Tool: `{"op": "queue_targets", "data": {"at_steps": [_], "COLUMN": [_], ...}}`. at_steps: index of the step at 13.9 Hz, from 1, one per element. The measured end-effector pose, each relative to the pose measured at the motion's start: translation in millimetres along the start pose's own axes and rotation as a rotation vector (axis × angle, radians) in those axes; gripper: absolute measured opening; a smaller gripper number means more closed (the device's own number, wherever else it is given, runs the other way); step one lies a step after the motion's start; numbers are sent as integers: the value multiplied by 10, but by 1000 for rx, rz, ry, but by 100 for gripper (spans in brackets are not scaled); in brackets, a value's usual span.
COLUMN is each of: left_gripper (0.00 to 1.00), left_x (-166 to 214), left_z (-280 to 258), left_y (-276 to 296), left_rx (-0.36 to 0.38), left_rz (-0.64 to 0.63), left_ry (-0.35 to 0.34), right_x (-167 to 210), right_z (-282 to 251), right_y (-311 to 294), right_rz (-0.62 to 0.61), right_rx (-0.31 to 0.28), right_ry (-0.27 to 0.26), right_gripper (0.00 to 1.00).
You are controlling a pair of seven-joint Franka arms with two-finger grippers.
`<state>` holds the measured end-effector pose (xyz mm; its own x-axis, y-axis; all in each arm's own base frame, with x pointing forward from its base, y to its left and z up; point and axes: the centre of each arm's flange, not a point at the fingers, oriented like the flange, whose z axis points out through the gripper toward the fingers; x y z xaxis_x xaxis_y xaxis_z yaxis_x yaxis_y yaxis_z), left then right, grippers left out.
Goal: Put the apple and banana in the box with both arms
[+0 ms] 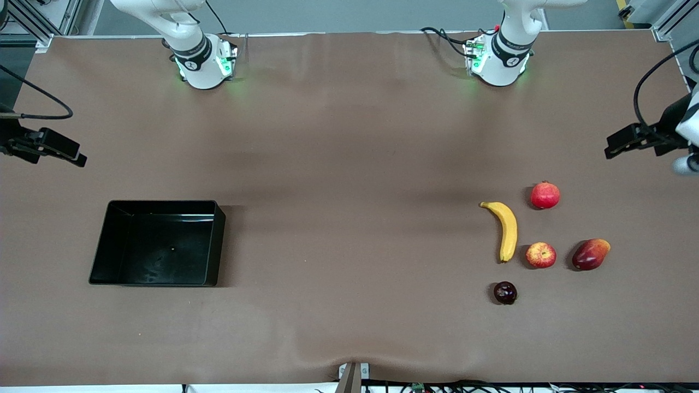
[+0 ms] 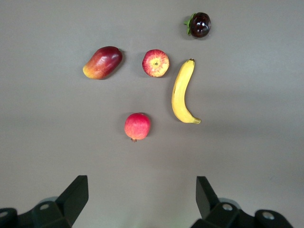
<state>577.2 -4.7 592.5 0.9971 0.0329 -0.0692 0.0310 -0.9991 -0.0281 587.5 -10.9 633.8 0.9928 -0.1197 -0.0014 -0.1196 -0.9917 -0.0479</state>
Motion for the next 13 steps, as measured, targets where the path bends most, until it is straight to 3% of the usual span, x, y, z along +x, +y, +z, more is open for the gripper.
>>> {"op": "queue_targets", "data": {"at_steps": [6,10,13], "left_gripper": [100,100,100], "left_x": [451,577,632], "left_z": [643,970,1170], "left_y": [77,96,97], "left_rx": [8,24,35], "left_rz": [7,14,19], "left_ry": [0,4,19], "right_x": [470,794,879], "right_z": [680,1180,1385], "right_y": [33,-4,55], "right_rz": [15,14,23], "right_rx": [-14,-20,-25], "right_ry": [10,44,30], "right_gripper": [100,100,100]}}
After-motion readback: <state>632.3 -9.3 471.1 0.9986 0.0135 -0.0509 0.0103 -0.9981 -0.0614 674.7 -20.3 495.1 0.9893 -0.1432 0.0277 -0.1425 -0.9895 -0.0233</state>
